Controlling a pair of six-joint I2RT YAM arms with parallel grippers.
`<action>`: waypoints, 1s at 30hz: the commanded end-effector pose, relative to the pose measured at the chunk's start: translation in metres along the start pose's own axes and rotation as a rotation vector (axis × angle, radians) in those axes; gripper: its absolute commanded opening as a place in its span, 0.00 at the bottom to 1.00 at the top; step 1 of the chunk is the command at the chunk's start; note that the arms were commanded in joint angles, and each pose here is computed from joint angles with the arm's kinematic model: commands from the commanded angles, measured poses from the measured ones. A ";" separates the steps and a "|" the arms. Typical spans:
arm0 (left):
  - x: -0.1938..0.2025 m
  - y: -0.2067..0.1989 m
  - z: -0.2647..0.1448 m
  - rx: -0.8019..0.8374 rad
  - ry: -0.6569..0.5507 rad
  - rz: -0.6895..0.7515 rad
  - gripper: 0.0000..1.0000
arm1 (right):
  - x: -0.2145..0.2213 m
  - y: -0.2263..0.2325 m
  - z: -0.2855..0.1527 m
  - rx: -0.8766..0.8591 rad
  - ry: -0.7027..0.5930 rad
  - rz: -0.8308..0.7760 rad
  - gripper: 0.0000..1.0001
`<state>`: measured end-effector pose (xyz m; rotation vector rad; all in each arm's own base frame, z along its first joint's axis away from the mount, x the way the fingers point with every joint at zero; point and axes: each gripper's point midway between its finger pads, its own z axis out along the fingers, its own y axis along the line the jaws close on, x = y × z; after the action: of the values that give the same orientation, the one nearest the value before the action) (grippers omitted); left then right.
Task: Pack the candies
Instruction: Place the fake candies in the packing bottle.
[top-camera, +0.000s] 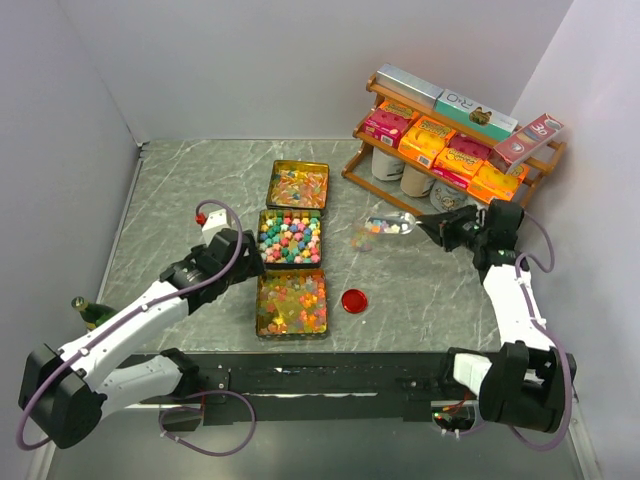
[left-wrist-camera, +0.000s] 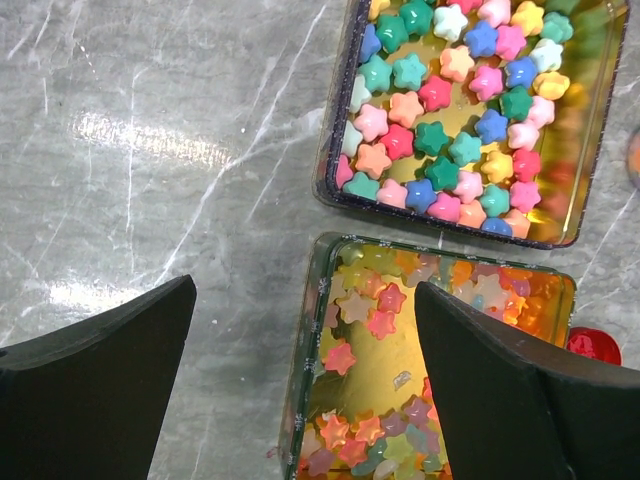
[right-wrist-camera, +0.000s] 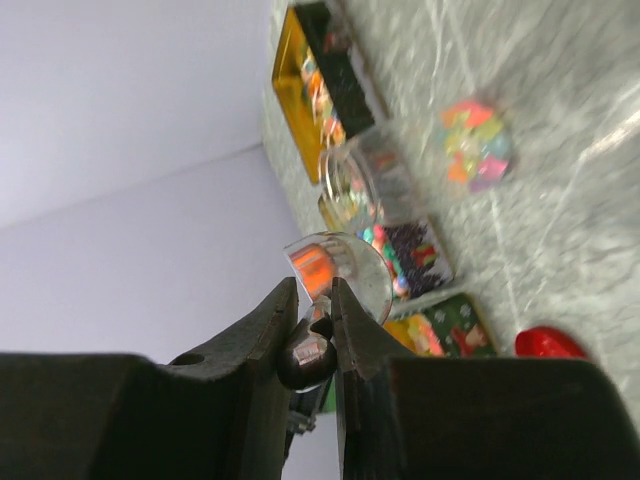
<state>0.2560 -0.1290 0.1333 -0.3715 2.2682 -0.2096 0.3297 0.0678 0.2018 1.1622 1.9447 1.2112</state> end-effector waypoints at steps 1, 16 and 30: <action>-0.009 -0.006 0.000 0.016 -0.024 -0.002 0.96 | -0.020 0.033 -0.007 -0.048 -0.054 -0.120 0.00; -0.005 -0.008 0.003 0.025 -0.010 0.000 0.96 | -0.050 0.031 0.003 0.018 -0.159 -0.221 0.00; -0.001 -0.011 0.005 0.037 0.005 0.015 0.96 | -0.052 0.043 0.018 -0.026 -0.150 -0.242 0.00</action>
<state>0.2569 -0.1348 0.1293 -0.3512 2.2870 -0.2267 0.3707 0.0387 0.2013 1.0339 1.9657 0.9761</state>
